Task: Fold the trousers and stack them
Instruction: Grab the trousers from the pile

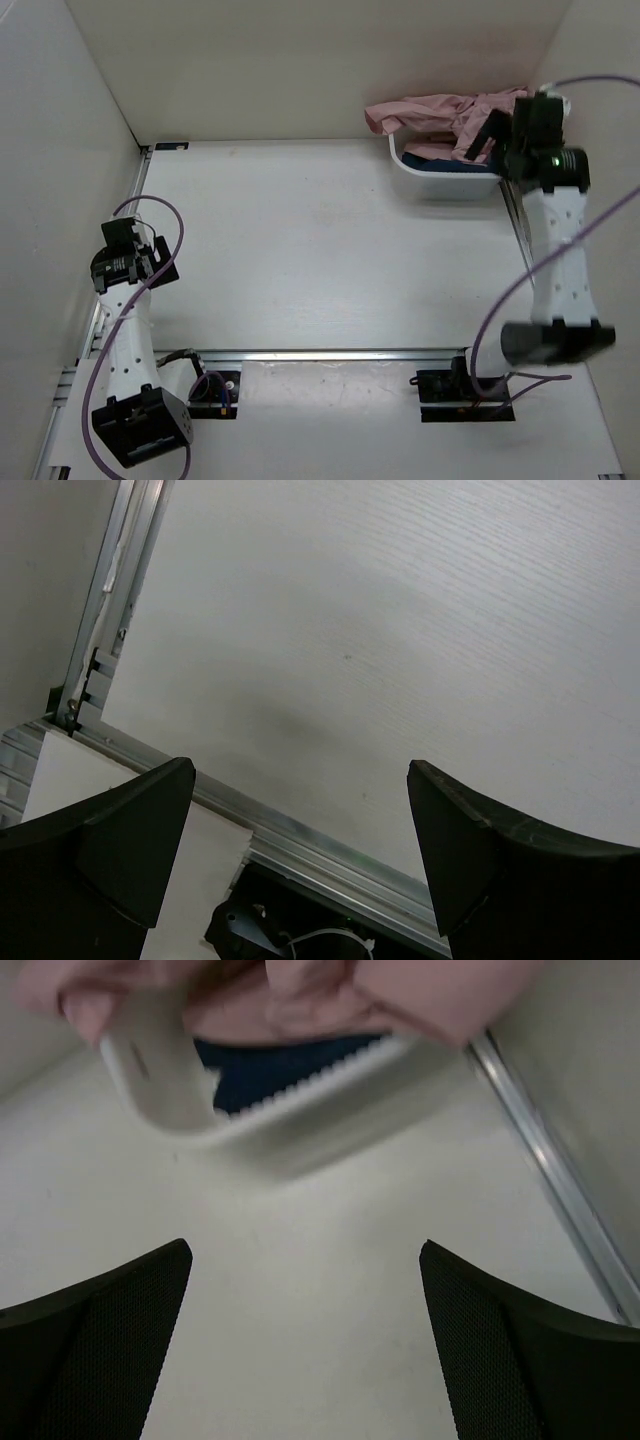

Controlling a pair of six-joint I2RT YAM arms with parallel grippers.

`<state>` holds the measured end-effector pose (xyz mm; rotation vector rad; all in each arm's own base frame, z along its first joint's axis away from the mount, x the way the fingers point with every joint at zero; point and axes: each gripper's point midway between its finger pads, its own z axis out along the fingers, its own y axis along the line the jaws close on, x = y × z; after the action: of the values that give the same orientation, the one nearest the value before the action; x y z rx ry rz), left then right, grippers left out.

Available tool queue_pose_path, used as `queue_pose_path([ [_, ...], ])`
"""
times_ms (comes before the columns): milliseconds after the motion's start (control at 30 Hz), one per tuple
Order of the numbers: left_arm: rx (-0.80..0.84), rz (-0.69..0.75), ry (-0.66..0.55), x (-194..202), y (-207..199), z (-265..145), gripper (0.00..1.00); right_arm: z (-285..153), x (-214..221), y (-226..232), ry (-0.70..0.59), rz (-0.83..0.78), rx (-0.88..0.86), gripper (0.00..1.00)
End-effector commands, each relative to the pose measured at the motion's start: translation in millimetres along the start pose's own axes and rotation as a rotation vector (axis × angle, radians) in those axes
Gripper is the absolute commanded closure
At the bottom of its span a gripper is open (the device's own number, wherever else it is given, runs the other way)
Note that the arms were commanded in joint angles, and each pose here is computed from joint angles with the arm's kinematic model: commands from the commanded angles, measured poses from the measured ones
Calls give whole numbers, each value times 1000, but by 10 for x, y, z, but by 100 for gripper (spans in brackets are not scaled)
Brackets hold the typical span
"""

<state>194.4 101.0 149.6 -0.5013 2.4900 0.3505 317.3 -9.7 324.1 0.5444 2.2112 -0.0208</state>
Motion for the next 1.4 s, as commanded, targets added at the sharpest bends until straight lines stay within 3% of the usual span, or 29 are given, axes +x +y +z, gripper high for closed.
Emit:
queue_pose_path([
  [0,0,-17,-82,-299,12,-49,0,880,-706,127,-72,-20,128,1],
  [67,9,-16,-82,-314,-7,-28,0,1058,-1027,152,-109,4,148,1],
  [100,9,-16,-81,-328,-12,-4,0,1538,-898,152,-35,-4,185,1],
  [233,9,-13,-61,-287,-27,90,0,2356,-751,111,20,16,231,1],
  [333,9,-8,-34,-205,-40,165,0,2760,-667,-66,-25,17,343,1],
  [500,-9,-2,7,-99,-29,287,0,2874,-924,-298,-170,-24,493,1],
  [633,-18,4,36,-38,-29,382,0,2765,-1347,-146,-315,-51,447,1],
  [833,-18,12,86,6,-53,521,0,2665,-1534,-60,-376,-32,404,1],
  [1000,-18,21,133,10,-73,640,0,2961,-1556,20,-405,-9,383,1],
  [1067,-18,23,148,9,-78,674,0,3083,-1607,57,-439,-4,373,25],
  [1100,-18,26,160,5,-83,702,0,3122,-1619,88,-444,-11,359,43],
  [1133,-18,27,169,19,-86,719,0,3087,-1676,118,-456,-6,345,67],
  [1167,-18,25,158,-24,-84,708,0,3063,-1754,158,-476,2,329,100],
  [1300,-18,28,172,-26,-90,741,0,2523,-2159,734,-573,-8,65,100],
  [1367,-7,23,153,-106,-105,721,0,1892,-2424,1191,-641,42,-142,100],
])
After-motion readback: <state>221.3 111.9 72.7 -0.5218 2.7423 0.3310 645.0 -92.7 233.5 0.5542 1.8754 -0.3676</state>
